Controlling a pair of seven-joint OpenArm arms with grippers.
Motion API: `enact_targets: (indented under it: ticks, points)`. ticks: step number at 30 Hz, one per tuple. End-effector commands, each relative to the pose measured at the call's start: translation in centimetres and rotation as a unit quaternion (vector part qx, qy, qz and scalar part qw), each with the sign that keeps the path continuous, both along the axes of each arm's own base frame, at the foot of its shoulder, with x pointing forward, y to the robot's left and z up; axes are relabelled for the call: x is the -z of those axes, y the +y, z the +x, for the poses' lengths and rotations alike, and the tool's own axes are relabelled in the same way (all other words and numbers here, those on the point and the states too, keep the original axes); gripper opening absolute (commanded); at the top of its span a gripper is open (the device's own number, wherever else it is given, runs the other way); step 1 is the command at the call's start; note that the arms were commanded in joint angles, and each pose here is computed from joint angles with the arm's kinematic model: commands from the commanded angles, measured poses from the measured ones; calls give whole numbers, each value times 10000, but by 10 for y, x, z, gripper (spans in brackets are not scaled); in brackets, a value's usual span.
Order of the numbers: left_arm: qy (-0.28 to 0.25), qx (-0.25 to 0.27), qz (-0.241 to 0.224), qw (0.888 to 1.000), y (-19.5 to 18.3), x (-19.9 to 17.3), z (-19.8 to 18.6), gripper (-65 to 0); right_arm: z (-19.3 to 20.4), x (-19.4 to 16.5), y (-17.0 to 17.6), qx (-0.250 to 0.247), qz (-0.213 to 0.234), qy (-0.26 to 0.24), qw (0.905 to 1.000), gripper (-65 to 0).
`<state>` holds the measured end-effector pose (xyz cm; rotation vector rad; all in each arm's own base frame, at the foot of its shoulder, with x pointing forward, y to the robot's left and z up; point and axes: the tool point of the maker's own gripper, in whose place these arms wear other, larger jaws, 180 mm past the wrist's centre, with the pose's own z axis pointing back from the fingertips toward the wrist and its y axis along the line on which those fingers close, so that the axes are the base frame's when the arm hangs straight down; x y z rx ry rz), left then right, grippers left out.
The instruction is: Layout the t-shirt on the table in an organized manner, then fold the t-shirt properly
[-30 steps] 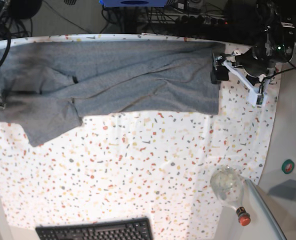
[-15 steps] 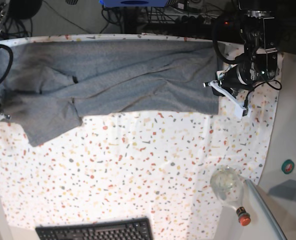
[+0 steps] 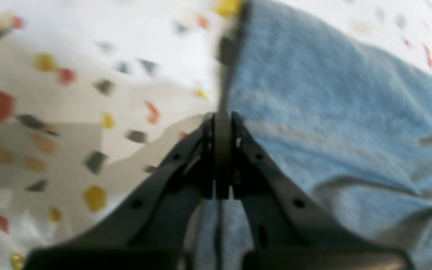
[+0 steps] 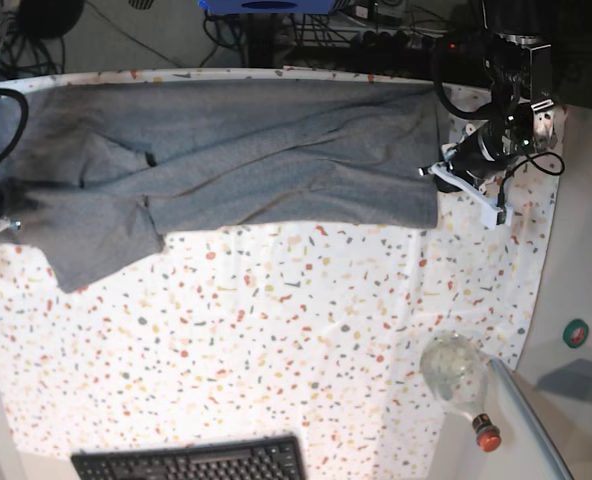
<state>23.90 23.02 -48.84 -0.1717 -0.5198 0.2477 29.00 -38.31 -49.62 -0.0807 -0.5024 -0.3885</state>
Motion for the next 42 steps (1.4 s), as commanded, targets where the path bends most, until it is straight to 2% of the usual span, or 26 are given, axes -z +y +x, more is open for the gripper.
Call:
enact_targets:
  ticks: [1,8,12,14,17,19,23,26,27,29,30,33,38,40,42]
  points:
    - [90,-6,125,9999,9,0,0,-650,13,-13,-13,97,-111,-220,9996,-650]
    - [94,-16,186,9998,16,-1,2,-650,-5,-11,-42,823,-477,-6,9955,-650]
    - [54,-27,173,9998,15,-2,7,-650,-11,-13,-50,1063,-606,50,9925,-650]
    - [46,-30,172,9998,15,-2,8,-650,-6,-16,-49,1009,-615,-33,9930,-650]
    - [-41,-49,174,9998,16,-8,13,-650,4,-29,-46,785,-680,-286,9942,-650]
    - [-181,-37,175,9997,16,-17,17,-650,13,-48,-44,797,-735,-677,9918,-650]
    - [-453,-357,338,9978,43,-40,15,-650,27,-104,-50,992,-917,-1639,9772,-650]
    - [-459,-601,434,9962,63,-54,5,-650,46,-120,-37,768,-885,-1742,9777,-650]
    - [-427,-701,490,9954,72,-56,-4,-650,57,-122,-31,688,-835,-1754,9785,-596]
    - [-494,-656,578,9949,82,-63,-14,-650,75,-113,-19,562,-690,-1626,9827,-411]
    - [-535,-521,603,9954,84,-66,-19,-650,83,-108,-14,518,-612,-1555,9846,-375]
    - [-643,-127,657,9957,95,-73,-38,-650,102,-92,-4,385,-447,-1208,9909,-389]
    - [-568,-65,826,9949,118,-78,-69,-650,124,-66,18,-68,-389,-1010,9941,-380]
    - [-522,-76,906,9945,126,-80,-78,-650,125,-53,24,-183,-360,-873,9954,-329]
    - [-495,-114,941,9943,131,-81,-84,-650,123,-47,28,-283,-347,-814,9957,-243]
